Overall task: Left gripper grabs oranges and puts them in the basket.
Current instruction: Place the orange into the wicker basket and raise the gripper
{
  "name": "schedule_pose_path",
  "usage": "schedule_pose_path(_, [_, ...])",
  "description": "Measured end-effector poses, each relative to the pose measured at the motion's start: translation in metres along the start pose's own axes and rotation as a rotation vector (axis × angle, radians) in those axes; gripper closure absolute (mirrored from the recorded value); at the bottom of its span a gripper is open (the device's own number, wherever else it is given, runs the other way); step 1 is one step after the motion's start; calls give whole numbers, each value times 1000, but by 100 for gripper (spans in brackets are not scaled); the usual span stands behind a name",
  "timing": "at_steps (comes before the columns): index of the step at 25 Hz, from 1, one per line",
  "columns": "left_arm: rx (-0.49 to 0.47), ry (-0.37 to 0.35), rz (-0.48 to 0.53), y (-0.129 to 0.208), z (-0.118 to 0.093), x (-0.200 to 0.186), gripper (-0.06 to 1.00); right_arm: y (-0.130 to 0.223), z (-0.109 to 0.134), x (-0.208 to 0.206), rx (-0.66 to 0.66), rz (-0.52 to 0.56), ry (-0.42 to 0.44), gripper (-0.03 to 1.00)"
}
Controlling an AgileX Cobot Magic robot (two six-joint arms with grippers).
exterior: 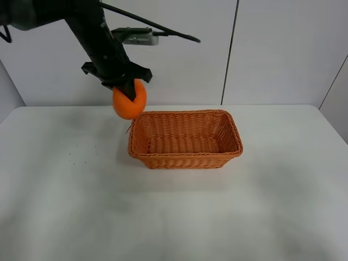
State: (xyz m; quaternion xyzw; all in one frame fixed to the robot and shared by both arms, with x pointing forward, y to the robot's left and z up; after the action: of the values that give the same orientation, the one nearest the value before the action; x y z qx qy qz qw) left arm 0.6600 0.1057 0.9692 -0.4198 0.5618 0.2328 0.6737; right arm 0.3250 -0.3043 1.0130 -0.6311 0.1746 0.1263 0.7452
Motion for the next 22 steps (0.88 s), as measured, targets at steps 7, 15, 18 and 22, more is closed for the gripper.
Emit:
schedule_pose_path(7, [105, 44, 21, -14, -61, 54, 70, 0, 0, 0, 0, 0, 0, 27])
schedule_pose_path(15, [120, 60, -38, -42, -80, 109, 70, 0, 0, 0, 0, 0, 0, 27])
schedule_pose_path(18, [132, 52, -45, -43, -79, 127, 70, 0, 0, 0, 0, 0, 0, 27])
schedule_pose_path(22, [156, 49, -26, -39, -78, 147, 70, 0, 0, 0, 0, 0, 0, 27])
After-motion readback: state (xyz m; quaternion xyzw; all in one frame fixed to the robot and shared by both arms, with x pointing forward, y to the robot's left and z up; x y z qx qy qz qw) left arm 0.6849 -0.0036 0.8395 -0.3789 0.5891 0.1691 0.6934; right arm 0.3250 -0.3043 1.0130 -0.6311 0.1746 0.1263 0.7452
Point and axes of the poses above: a point on each arm's last joint axis where the gripper is mounted, x pointing out along that axis toward the gripper, z along the wrist's bending axis when the last joint is at zero, y = z × x, the point moved 10 cm from there along x, pointing out along that axis toward the gripper, and after that the axes turned 9 degrees about x, right-handed, at the moved point
